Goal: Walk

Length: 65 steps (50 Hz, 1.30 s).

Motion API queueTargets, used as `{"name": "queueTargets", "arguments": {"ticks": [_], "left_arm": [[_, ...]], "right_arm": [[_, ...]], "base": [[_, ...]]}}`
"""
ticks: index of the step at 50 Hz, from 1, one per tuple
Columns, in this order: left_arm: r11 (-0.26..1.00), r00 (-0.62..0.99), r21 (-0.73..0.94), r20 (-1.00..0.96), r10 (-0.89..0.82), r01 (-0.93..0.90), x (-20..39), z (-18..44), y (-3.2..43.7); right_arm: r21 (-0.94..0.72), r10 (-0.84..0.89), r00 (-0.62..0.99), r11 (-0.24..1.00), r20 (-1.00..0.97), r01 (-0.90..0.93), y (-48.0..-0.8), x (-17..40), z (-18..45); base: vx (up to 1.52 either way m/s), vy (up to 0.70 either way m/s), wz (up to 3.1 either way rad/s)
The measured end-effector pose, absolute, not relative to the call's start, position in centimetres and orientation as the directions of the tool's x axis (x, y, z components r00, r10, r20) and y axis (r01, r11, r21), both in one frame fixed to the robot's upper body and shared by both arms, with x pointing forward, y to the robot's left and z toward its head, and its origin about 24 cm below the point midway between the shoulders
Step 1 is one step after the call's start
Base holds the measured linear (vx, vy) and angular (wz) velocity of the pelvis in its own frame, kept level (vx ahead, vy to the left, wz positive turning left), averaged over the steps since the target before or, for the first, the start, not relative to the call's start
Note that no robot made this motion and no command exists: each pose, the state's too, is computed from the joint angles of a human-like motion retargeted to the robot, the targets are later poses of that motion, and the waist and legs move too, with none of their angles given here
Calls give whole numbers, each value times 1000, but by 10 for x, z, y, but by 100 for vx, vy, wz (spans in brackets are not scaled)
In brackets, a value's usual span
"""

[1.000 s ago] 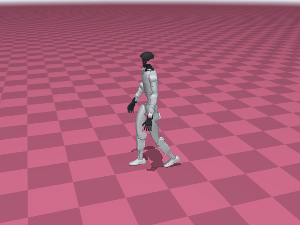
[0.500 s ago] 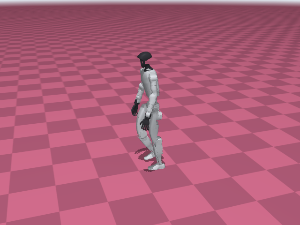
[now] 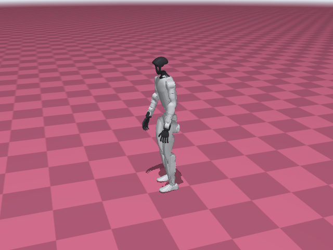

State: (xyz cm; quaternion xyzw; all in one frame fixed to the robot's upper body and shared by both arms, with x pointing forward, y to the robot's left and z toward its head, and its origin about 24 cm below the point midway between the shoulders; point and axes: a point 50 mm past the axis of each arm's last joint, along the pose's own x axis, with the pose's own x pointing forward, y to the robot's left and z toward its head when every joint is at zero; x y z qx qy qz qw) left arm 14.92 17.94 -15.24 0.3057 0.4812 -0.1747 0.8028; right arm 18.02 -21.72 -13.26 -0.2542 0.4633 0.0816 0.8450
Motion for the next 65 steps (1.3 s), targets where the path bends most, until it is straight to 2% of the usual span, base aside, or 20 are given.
{"name": "queueTargets", "arguments": {"ticks": [13, 31, 45, 54, 65], "left_arm": [[716, 466, 339, -885, 21, 611, 148, -153, 185], [726, 478, 350, -877, 33, 592, 153, -150, 189], [625, 529, 429, -848, 30, 652, 184, -137, 188], [594, 477, 386, -879, 5, 705, 167, -145, 186], [624, 428, 345, -903, 17, 702, 136, -156, 189]], "right_arm": [[-337, -66, 528, 834, -847, -437, -209, 172, -138], [-337, -68, 482, 798, -874, -499, -212, 159, -143], [-284, 4, 457, 779, -890, -559, -197, 161, -145], [-254, 14, 415, 771, -910, -584, -198, 147, -151], [-309, -8, 466, 758, -885, -574, -195, 152, -149]], "base": [[-14, -3, 11], [-23, 6, 12], [-31, 8, 8], [-26, -3, 12], [-25, -10, 13]]}}
